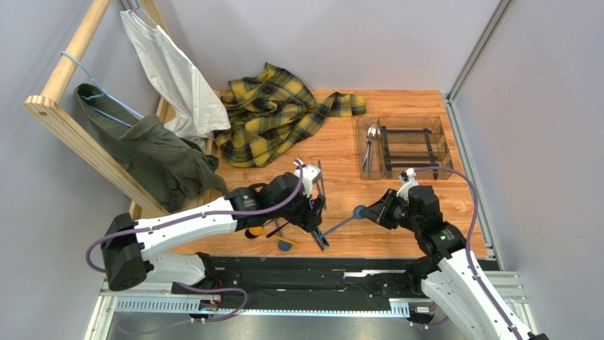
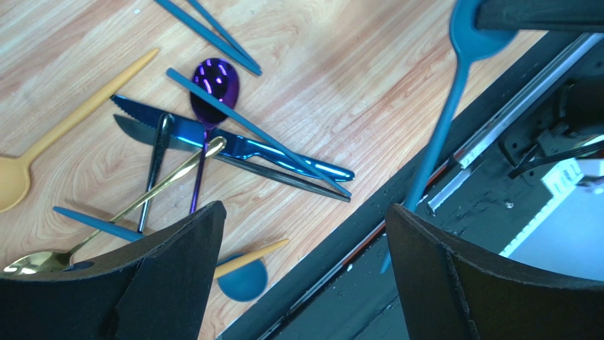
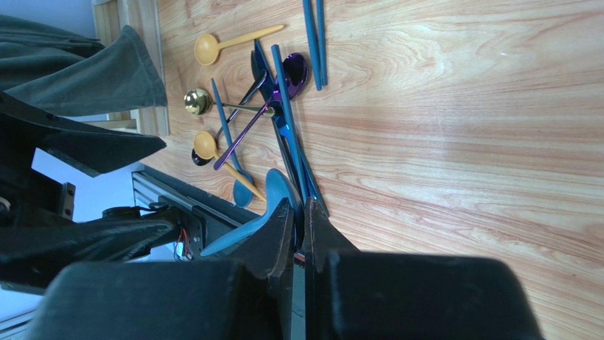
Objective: Sort the eating utensils into containers
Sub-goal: Pick up the spoon from the center of the board.
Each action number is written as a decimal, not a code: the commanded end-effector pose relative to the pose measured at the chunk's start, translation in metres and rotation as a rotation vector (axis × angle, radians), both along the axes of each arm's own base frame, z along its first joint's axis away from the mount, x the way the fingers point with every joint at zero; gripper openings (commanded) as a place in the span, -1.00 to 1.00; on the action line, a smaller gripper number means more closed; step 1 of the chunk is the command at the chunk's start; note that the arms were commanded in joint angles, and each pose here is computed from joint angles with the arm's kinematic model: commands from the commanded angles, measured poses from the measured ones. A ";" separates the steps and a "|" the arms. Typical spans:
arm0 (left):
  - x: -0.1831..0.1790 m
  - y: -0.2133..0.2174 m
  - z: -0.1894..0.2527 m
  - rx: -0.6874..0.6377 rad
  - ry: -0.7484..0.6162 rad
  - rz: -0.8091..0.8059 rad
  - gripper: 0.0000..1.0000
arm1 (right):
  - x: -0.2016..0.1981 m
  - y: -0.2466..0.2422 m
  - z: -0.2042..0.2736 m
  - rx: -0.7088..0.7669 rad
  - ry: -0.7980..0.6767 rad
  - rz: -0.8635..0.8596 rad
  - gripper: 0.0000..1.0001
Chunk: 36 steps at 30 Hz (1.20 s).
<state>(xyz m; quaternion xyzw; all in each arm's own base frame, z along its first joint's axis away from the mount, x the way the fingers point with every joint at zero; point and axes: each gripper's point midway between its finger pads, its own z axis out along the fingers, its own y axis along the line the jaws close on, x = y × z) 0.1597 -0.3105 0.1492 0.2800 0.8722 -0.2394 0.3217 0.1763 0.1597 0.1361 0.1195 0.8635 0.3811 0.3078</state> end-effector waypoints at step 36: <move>-0.019 0.051 0.043 -0.388 0.119 -0.109 0.82 | 0.133 -0.062 0.105 -0.212 -0.172 -0.230 -1.00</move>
